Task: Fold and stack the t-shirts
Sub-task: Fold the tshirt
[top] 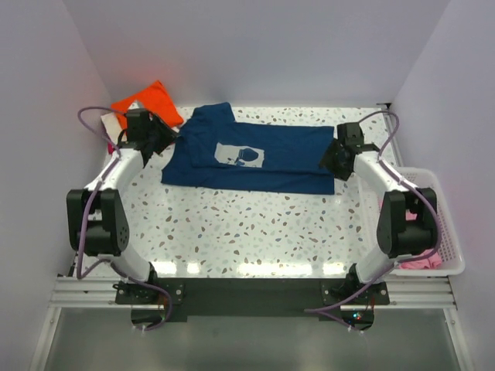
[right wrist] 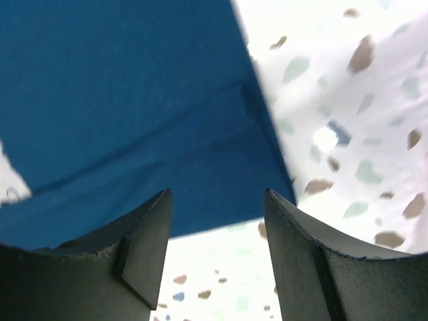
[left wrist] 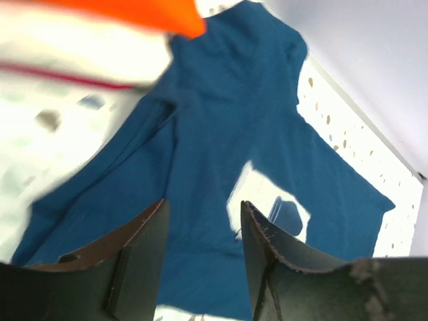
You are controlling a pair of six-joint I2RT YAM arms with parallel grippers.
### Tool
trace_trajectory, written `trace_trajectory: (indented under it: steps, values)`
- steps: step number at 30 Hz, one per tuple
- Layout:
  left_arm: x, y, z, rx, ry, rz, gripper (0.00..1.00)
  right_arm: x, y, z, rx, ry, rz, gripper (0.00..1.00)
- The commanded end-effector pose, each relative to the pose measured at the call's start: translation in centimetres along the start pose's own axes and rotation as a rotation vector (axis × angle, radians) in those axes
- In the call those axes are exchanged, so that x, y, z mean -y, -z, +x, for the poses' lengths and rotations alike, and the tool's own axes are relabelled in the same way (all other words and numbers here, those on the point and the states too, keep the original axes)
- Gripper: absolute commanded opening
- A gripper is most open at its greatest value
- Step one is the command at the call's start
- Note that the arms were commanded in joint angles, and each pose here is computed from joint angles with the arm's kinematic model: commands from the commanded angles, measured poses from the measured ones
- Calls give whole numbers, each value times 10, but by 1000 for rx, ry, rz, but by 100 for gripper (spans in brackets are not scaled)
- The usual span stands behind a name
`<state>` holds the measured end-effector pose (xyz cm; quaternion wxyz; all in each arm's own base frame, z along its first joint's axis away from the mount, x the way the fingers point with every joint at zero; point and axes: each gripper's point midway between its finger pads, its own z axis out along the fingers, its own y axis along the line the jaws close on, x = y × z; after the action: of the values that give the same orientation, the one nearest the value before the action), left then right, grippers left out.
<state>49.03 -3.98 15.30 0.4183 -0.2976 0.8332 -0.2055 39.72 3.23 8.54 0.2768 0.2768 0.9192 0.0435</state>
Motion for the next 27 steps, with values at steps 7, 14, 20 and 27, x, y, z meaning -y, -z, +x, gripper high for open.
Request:
trace_trajectory:
  steps: [7,14,20,27]
  values:
    - [-87,57,54,45,88,-250,49,-1,12,64,-21,69,-24,60]
    - [-124,48,84,-9,84,-355,49,9,2,75,-51,79,8,60]
    - [-128,28,81,-12,75,-374,48,14,-4,72,-54,70,27,60]
    - [-130,13,78,-7,86,-380,48,23,-7,61,-56,31,28,60]
